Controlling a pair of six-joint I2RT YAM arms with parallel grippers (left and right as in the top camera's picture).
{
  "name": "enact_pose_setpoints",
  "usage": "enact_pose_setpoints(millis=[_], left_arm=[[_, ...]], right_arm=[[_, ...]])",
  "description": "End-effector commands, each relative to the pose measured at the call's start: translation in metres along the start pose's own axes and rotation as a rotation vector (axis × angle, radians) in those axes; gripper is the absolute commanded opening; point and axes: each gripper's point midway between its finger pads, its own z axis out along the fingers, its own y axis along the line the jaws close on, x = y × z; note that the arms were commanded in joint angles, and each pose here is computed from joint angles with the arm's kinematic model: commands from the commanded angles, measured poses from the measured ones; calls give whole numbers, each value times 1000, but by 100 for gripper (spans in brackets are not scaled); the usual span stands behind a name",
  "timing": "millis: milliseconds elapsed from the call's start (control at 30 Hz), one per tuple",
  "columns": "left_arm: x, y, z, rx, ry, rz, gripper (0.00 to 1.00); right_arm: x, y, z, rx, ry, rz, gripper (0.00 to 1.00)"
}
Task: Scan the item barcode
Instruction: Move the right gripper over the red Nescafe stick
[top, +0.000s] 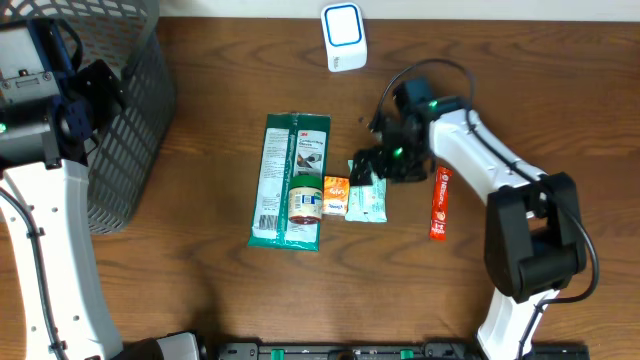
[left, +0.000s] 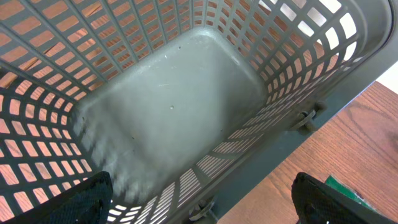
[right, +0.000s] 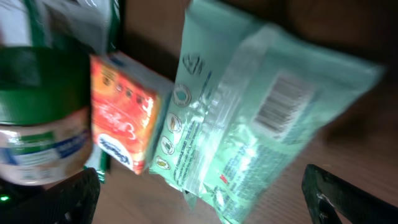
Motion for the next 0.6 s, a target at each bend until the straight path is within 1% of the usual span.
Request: enact_pose_setpoints(millis=[0, 133, 200, 267, 333, 367, 467, 567], left_arm=[[-3, 4, -2, -13, -11, 4, 92], [-3, 4, -2, -14, -11, 4, 92], [-3, 4, -2, -13, -11, 4, 92], [-3, 4, -2, -14, -11, 4, 92], [-3, 4, -2, -13, -11, 4, 92], [-3, 4, -2, -13, -11, 4, 93], [-3, 4, -2, -14, -11, 4, 92], [-3, 4, -2, -14, -11, 4, 92]], right_arm=[[10, -10, 11, 96, 18, 44, 99], [11, -14, 11, 122, 18, 48, 98], [11, -15, 11, 126, 17, 47, 95], [7, -16, 8, 123, 6, 49, 87], [3, -10, -3, 77, -5, 42, 74], [-1, -4, -12, 47, -22, 21, 72], [-13, 0, -51, 37, -123, 13, 73], [-11, -12, -91, 95, -202, 39, 76]])
